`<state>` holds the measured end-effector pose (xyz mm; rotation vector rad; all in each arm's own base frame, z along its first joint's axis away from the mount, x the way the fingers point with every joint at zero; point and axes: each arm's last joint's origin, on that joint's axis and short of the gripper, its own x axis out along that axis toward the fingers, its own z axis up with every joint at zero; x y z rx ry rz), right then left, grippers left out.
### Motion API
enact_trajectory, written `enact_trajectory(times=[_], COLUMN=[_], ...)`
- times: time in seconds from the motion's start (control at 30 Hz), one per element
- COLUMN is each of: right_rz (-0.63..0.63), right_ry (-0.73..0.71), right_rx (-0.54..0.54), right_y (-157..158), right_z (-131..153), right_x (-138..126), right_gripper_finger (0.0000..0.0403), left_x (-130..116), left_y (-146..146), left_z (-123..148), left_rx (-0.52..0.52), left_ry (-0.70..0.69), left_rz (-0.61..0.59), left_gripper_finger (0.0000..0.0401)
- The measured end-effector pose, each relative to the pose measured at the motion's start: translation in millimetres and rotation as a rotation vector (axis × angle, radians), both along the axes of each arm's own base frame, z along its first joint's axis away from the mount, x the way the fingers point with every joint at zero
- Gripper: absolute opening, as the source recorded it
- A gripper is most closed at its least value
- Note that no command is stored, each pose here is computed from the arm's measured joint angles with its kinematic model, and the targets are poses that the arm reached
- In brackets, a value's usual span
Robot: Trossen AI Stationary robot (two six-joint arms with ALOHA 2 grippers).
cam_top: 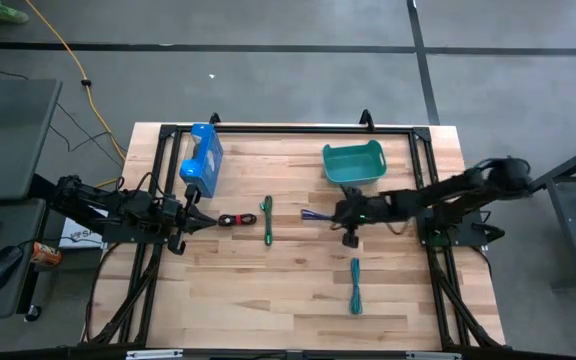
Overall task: Pick and place USB-C Cables
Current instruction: Put the purple charger cable into the green bin
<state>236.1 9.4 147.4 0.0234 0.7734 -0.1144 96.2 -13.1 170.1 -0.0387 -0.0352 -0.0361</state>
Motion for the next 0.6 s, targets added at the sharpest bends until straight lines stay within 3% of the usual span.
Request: enact_trajectory(times=[0.3,0.47,0.6], right_rz=[0.038,0.079,0.114], right_ry=[-0.534,-0.794,-0.89], right_rx=[0.069,0.003,-0.071], right_y=[15,16,17], right_z=[5,24,42], right_x=[-53,-58,-51], right_gripper_finger=[0.0001,0.0001,0.0001], left_x=[0,0,0], left_y=[0,0,0], left_z=[0,0,0], left_rx=[0.0,0.0,0.0], left_ry=[0.0,0.0,-0.001], left_rz=[-0.001,-0.002,-0.002], left_gripper_finger=[0.0,0.0,0.0])
